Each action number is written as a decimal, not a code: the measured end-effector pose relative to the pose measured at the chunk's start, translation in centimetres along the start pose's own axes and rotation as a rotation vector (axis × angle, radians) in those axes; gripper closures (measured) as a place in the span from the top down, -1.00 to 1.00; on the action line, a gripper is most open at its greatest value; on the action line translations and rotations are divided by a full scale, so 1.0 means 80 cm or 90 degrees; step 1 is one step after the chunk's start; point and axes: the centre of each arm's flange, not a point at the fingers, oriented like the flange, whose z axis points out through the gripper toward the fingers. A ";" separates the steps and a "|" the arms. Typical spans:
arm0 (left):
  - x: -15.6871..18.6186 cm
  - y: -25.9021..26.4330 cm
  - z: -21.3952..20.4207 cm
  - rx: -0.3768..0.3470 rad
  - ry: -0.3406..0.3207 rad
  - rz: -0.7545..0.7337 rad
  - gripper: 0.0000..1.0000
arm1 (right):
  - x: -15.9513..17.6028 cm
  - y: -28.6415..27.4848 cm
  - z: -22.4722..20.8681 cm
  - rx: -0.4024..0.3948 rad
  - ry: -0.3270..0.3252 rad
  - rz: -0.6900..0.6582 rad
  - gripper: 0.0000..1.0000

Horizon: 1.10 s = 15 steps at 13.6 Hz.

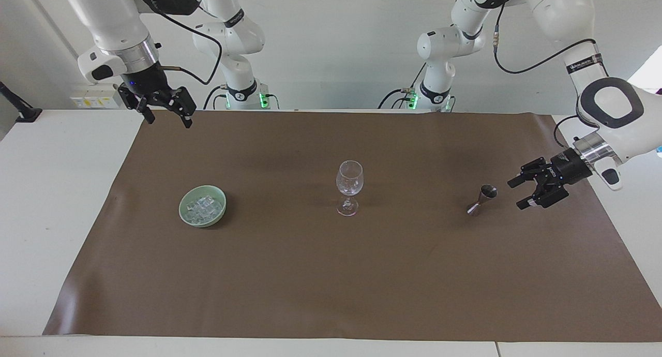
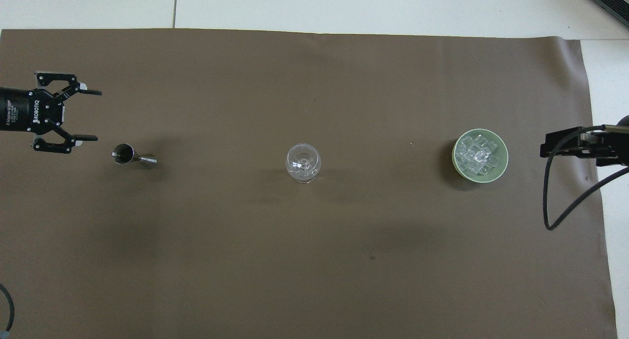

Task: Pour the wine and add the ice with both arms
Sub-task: 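Raise the left gripper and open it above the silver cup, then move the open left gripper around the silver cup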

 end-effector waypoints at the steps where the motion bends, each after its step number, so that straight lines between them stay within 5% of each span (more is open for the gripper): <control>1: 0.003 -0.001 -0.003 -0.019 -0.011 -0.036 1.00 | 0.000 0.000 0.000 0.000 0.000 0.000 1.00; 5: 0.045 -0.030 -0.028 -0.078 -0.040 -0.156 1.00 | 0.000 0.000 0.000 0.000 0.000 0.000 1.00; 15: 0.107 -0.130 -0.005 -0.049 -0.116 -0.291 1.00 | 0.000 0.000 0.000 0.000 0.000 0.000 1.00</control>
